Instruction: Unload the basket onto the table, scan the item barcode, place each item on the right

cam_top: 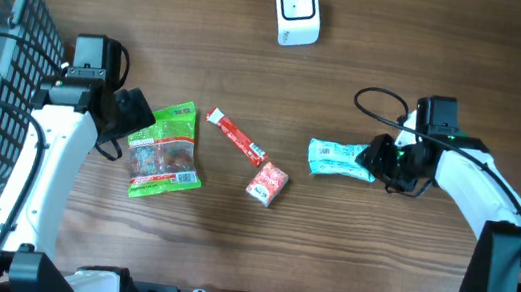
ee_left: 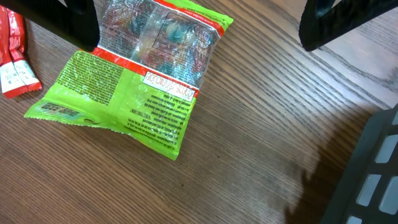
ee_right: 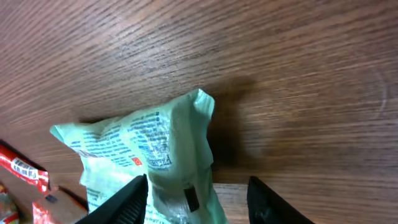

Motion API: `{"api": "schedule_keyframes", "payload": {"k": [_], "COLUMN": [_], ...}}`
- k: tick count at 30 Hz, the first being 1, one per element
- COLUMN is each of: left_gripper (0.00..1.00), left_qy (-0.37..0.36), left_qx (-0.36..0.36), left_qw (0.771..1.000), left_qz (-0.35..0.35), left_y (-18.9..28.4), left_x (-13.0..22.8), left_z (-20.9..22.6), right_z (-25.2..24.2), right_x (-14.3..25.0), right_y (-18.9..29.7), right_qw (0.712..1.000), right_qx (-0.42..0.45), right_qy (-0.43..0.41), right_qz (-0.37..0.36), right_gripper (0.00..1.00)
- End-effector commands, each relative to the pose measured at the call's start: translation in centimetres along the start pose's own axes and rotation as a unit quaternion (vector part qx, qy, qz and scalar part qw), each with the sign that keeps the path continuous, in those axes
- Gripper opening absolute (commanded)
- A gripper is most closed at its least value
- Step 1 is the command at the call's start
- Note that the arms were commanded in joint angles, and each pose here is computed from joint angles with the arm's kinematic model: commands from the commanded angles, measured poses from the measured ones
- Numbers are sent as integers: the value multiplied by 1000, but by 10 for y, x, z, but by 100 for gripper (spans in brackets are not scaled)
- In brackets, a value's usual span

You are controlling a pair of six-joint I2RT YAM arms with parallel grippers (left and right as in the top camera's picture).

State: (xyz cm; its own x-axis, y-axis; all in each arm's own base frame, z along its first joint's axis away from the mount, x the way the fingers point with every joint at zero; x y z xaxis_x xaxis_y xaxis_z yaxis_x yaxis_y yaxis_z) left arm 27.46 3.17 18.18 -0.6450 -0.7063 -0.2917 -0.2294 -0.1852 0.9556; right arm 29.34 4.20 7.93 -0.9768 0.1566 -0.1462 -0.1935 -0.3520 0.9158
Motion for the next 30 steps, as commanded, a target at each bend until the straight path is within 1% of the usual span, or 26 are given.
{"api": "schedule_keyframes", "payload": {"k": [1, 2, 3, 4, 5, 6, 9, 12, 17, 19, 21, 25, 30], "left_gripper": [100, 100, 100, 100, 100, 100, 100, 100, 100, 100, 100, 100, 100], "left_qy": [0, 0, 0, 0, 0, 0, -1, 0, 0, 0, -1, 0, 0], "left_qx": [6, 6, 6, 6, 6, 6, 6, 6, 6, 6, 6, 6, 6], "left_qw": [1000, 1000, 1000, 1000, 1000, 1000, 1000, 1000, 1000, 1000, 1000, 1000, 1000], "left_qz": [-6, -6, -6, -6, -6, -6, -6, -6, -6, -6, -6, -6, -6], "left_y": [4, 4, 4, 4, 4, 4, 4, 4, 4, 4, 4, 4, 4], "left_x": [-4, -4, -4, -4, -4, -4, -4, -4, -4, -4, -4, -4, -4], "left_z": [-1, -1, -1, -1, -1, -1, -1, -1, -1, -1, -1, -1, -1], "right_z": [-7, -8, -9, -9, -9, -8, 0, 13, 29, 40, 50, 62, 64], "right_x": [17, 20, 25, 27, 27, 25, 17, 6, 0, 0, 3, 15, 30], "right_y": [-16, -20, -23, -23, -22, -20, -6, 22, 61, 79, 95, 127, 144], "right_qw": [1000, 1000, 1000, 1000, 1000, 1000, 998, 994, 981, 969, 959, 947, 942], "right_qx": [-10, -18, -22, -22, -22, -23, -30, -37, -46, -68, -88, -106, -103], "right_qy": [-8, -7, -8, -5, 7, 9, 48, 90, 133, 173, 193, 198, 205], "right_qz": [11, 10, 13, 16, 15, 11, -10, -54, -131, -162, -188, -231, -245], "right_gripper": [52, 52, 46, 34, 19, 12, 4, 4, 4, 4, 4, 4, 4]}}
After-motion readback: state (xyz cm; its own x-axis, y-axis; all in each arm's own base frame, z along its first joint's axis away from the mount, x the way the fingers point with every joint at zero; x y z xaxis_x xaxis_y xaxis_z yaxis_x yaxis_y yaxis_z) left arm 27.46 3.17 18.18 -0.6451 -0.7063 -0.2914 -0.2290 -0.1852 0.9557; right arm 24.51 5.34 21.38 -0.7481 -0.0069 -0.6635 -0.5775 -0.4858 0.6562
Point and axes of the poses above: each gripper's point midway between its finger pads, its own y axis back along the fingers, its own z axis along the line the jaws close on, x = y × z, the point moved 7 cm from there along y, back along the fingers, and after that the axes turned 13 degrees about y, right-handed, at the moved point
